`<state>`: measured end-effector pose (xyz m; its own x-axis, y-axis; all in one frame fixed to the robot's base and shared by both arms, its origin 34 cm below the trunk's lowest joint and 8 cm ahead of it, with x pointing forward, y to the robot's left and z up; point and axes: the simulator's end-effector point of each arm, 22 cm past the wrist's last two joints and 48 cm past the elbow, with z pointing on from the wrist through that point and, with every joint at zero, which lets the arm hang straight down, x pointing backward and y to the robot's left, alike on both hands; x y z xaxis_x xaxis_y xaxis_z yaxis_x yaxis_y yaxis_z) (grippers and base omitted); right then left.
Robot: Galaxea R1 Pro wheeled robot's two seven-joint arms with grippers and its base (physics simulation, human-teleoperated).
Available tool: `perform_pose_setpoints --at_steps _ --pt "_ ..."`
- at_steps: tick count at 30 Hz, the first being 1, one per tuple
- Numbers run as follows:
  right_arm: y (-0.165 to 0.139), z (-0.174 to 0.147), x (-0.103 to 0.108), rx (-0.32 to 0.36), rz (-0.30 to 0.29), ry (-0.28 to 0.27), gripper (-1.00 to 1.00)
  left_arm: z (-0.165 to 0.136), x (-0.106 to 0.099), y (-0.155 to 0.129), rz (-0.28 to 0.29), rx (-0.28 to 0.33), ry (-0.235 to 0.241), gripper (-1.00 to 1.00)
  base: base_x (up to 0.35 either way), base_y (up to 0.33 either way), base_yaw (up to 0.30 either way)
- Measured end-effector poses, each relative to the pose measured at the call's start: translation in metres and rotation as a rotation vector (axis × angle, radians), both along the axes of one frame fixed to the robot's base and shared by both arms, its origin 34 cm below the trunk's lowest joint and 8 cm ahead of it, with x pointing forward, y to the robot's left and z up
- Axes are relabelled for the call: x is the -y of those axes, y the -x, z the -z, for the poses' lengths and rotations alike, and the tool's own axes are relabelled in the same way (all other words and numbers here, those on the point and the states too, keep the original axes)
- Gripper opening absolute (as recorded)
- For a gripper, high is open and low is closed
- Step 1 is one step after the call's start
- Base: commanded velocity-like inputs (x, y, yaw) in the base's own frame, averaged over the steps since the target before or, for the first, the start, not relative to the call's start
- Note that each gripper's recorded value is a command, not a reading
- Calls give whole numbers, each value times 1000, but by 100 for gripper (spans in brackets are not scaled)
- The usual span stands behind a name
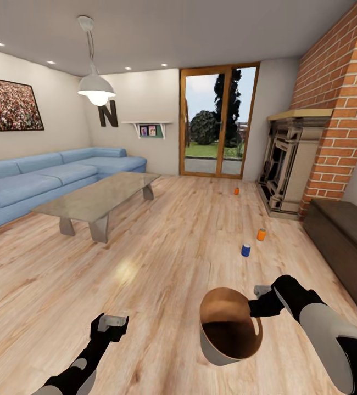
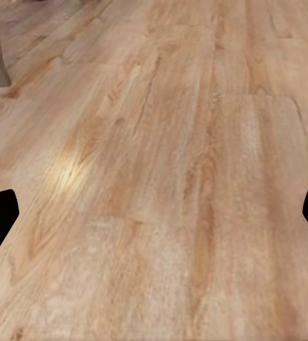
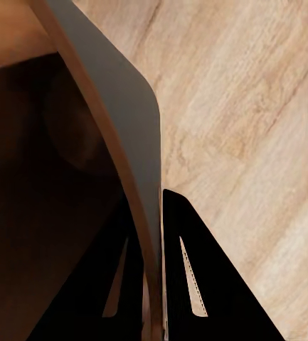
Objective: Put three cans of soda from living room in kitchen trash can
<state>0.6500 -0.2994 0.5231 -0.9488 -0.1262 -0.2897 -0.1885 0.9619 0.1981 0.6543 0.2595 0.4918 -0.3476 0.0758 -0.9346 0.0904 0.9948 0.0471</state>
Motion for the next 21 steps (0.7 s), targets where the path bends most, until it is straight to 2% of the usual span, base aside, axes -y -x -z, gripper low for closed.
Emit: perform_pose_setpoints --at_steps 21 --pt "1 0 -9 -1 -9 -10 -100 9 0 8 2 -30 3 100 296 148 -16"
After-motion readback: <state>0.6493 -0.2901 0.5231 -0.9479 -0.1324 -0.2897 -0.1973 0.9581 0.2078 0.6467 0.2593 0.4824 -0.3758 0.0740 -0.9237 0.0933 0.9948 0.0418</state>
